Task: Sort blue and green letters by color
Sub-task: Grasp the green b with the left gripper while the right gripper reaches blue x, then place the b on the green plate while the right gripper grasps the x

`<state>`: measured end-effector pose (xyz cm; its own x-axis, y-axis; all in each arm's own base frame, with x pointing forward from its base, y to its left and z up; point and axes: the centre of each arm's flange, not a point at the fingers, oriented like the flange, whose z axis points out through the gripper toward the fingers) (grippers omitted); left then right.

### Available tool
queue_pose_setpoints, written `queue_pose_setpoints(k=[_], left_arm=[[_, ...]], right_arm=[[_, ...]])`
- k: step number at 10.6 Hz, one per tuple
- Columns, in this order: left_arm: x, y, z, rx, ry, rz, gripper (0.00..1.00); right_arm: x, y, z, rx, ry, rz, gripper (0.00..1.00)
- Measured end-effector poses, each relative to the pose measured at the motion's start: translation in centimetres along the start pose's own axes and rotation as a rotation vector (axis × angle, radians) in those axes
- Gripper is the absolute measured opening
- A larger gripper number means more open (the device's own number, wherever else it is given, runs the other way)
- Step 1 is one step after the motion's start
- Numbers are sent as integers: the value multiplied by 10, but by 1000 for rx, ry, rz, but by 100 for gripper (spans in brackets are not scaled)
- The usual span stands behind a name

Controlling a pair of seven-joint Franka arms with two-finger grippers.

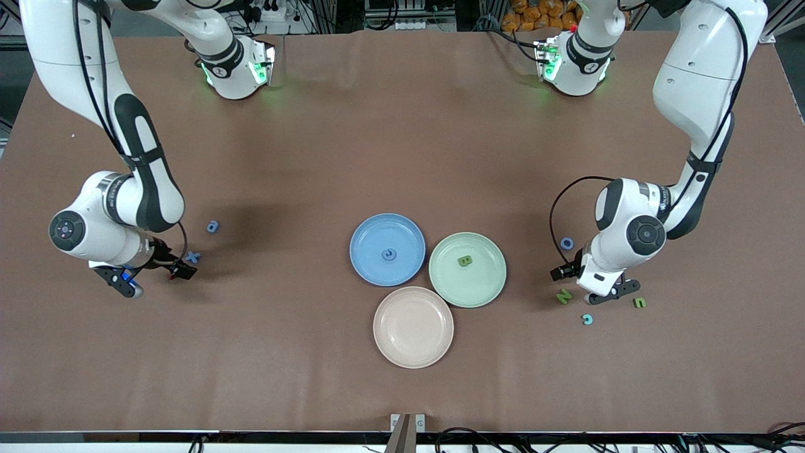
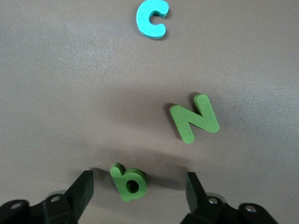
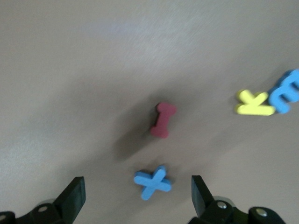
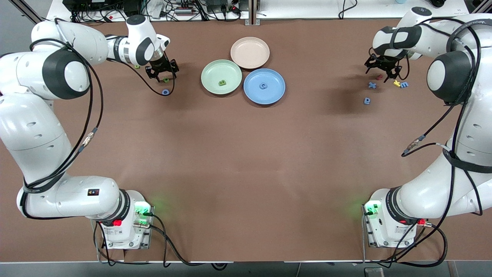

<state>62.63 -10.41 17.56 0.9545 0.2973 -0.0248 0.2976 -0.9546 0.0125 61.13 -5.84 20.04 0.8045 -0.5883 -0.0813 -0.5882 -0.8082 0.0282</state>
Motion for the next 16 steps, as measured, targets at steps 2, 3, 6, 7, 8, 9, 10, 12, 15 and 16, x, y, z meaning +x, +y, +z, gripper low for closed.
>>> queue_pose_setpoints(k=[2,3,6,7,8,9,10,12,15,16], left_arm=[[-2,-2,4,-5,5,-2,80],[-2,-2,3,-8,9,-1,73],[0,2,-3,-14,19,2,33],[-1,2,-4,-15,20,5,27],[0,2,-4,-15,20,5,27],[0,3,-4,-15,22,5,27],[2,4,-7,-19,29,4,27],[9,8,-26,-24,47,6,27],[8,40,-73,-29,61,21,27],[2,60,-82,-37,68,3,27]], right_arm=[[-17,-16,16,19,-12,-30,100],[-23,-20,20,18,-19,-87,100],[-13,3,23,20,-22,-254,100],[-6,15,24,22,-24,-271,100],[-4,21,25,22,-26,-271,100],[-4,21,25,23,-27,-271,100],[-6,19,25,24,-28,-272,100],[-8,16,26,25,-25,-272,100],[-18,16,39,23,15,-279,100],[-20,14,40,22,18,-283,100]])
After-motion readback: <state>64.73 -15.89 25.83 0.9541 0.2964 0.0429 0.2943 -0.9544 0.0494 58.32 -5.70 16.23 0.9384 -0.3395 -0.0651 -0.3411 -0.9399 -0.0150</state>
